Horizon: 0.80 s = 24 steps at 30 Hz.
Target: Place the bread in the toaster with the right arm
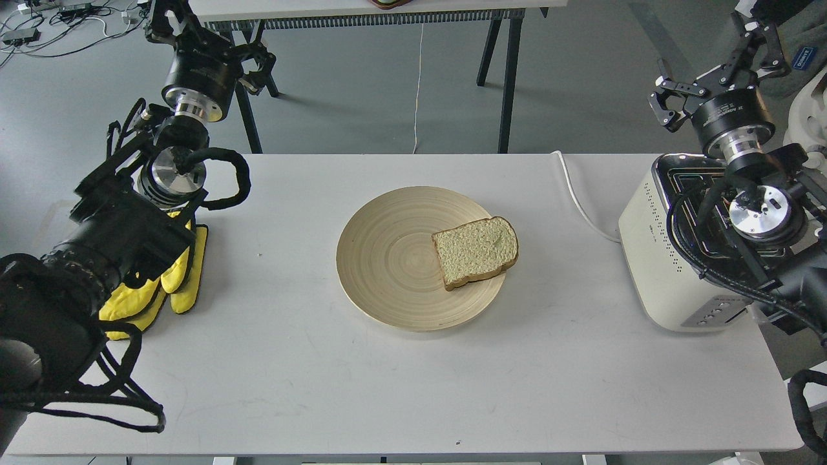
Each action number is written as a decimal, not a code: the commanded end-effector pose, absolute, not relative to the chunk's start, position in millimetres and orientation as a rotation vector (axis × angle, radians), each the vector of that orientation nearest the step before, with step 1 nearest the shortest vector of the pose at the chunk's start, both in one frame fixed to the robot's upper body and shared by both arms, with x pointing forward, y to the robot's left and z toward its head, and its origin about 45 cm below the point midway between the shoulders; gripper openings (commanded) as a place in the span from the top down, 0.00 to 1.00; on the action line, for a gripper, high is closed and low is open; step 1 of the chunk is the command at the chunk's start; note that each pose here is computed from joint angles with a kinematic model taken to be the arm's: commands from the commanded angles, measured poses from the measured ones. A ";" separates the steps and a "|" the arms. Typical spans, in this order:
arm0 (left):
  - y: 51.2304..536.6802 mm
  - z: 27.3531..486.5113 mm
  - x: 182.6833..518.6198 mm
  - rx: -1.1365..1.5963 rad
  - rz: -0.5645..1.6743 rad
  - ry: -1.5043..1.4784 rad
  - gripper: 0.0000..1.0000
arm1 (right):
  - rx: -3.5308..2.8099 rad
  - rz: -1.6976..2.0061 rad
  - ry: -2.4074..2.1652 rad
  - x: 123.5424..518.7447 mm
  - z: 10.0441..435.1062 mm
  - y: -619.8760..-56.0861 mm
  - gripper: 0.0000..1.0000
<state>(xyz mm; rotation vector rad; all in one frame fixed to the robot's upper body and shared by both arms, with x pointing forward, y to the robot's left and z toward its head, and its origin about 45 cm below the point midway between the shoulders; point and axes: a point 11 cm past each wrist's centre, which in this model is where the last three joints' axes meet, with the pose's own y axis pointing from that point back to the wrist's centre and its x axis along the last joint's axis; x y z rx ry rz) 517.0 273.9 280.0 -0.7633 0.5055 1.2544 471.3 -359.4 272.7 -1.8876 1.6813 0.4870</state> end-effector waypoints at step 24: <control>272.5 279.1 516.1 -0.769 1.244 0.508 0.00 | -2.852 -0.435 1.678 473.1 275.6 -244.5 0.02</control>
